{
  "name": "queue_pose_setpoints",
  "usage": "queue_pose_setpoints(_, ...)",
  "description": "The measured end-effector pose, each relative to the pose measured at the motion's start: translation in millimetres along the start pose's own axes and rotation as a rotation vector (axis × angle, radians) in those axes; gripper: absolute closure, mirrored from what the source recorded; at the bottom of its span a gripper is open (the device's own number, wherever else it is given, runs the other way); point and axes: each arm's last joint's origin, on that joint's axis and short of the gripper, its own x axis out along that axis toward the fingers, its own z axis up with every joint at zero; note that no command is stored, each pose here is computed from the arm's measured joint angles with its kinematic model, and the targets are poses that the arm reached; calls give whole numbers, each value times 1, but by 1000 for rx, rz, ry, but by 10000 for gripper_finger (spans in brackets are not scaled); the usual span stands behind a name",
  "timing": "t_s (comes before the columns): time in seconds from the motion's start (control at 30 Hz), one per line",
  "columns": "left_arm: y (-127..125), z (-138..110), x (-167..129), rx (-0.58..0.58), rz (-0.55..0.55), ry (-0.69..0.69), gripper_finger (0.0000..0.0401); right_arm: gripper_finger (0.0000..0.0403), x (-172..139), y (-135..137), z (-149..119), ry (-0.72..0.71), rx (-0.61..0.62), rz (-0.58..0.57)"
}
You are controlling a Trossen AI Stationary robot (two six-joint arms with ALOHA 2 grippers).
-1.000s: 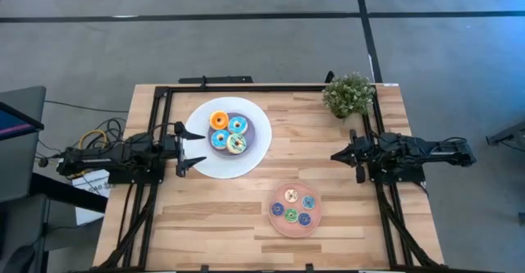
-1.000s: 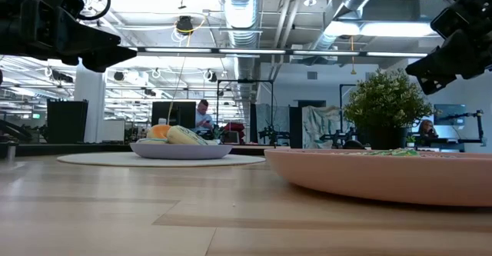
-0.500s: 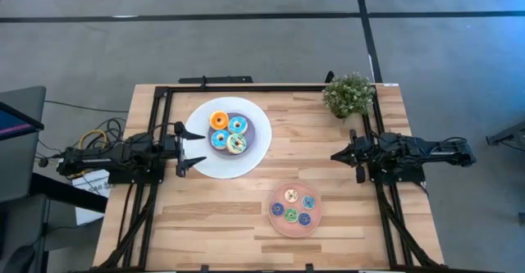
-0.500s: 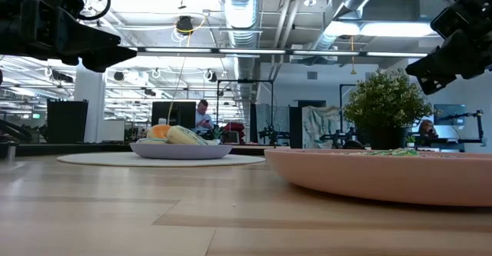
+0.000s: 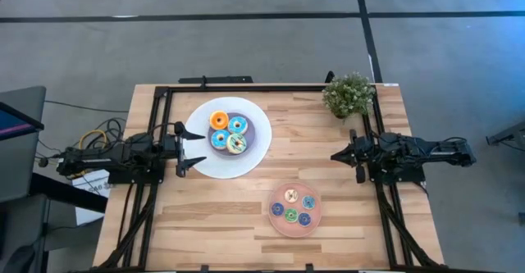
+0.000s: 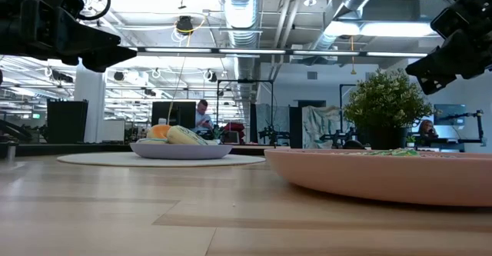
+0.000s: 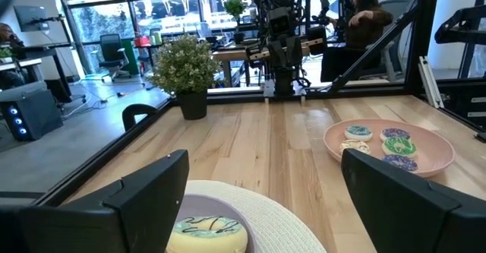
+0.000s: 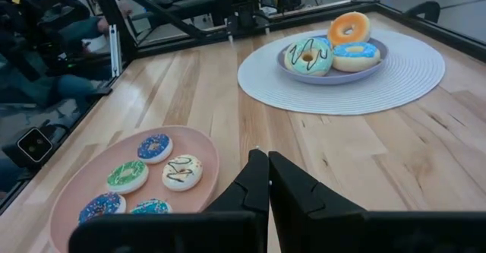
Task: Pick & Place donuts
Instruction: Return to Home Position
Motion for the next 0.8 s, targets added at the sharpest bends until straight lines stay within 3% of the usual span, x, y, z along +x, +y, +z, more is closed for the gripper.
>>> queue_pose_setpoints(0.8, 0, 0, 0, 2, 0, 0, 61, 402, 0, 0, 0, 0, 0, 0)
